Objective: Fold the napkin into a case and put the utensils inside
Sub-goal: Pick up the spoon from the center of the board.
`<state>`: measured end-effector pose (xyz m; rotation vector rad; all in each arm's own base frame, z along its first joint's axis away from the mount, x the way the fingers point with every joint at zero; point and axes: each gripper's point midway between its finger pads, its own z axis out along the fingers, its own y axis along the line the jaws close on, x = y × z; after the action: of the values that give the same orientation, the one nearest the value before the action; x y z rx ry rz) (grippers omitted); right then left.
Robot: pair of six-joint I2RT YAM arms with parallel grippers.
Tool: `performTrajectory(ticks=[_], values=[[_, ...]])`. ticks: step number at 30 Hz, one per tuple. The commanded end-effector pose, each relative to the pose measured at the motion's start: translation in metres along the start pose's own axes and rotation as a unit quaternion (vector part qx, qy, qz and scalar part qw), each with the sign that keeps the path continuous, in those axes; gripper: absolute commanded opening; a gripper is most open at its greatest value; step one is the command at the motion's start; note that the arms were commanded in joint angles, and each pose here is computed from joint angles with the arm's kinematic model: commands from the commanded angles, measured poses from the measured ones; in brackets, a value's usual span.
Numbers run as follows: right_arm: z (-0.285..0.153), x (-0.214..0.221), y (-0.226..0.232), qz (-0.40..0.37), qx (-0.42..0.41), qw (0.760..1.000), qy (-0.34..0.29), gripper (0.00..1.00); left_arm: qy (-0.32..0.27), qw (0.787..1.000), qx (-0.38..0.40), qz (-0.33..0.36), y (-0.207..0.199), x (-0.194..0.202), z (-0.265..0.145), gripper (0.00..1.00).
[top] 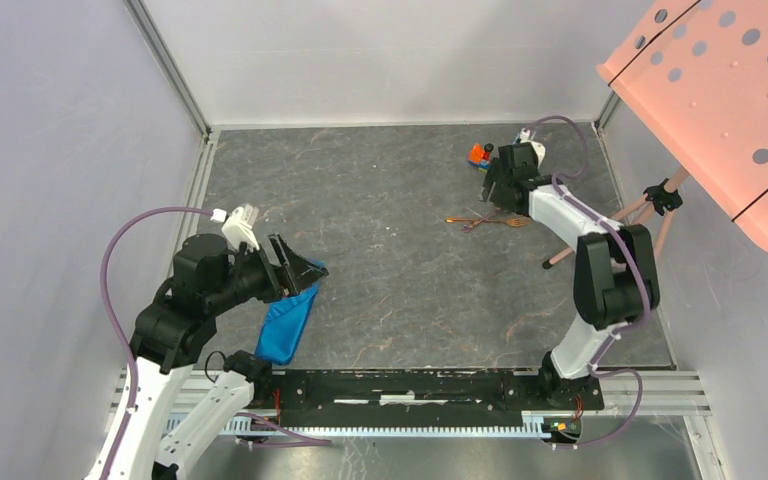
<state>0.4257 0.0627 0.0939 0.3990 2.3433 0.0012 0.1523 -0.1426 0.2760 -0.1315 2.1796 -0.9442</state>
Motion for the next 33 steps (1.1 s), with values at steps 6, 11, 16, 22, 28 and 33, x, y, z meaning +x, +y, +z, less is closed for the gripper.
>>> performTrajectory(ticks=[6, 11, 16, 22, 28, 33], values=[[0.041, -0.011, 0.014, 0.130, 0.053, 0.990, 0.004, 0.58, 0.004, 0.999, 0.033, 0.030, -0.007, 0.003, 0.000, 0.82], [0.051, 0.002, 0.004, 0.130, 0.087, 0.987, 0.022, 0.57, 0.009, 0.999, 0.032, 0.033, -0.008, 0.003, 0.002, 0.82], [0.068, 0.017, -0.001, 0.128, 0.097, 0.987, 0.026, 0.52, 0.017, 0.999, 0.033, 0.038, -0.009, 0.001, 0.007, 0.82], [0.084, 0.022, 0.000, 0.118, 0.099, 0.988, 0.029, 0.41, 0.013, 0.999, 0.024, 0.040, -0.005, -0.001, 0.009, 0.82], [0.082, 0.012, 0.003, 0.116, 0.090, 0.989, 0.021, 0.13, 0.006, 0.999, 0.023, 0.024, -0.003, -0.001, 0.012, 0.82], [0.050, -0.026, 0.019, 0.105, 0.026, 0.994, -0.033, 0.00, 0.003, 1.000, 0.028, 0.005, -0.006, -0.004, 0.017, 0.83]])
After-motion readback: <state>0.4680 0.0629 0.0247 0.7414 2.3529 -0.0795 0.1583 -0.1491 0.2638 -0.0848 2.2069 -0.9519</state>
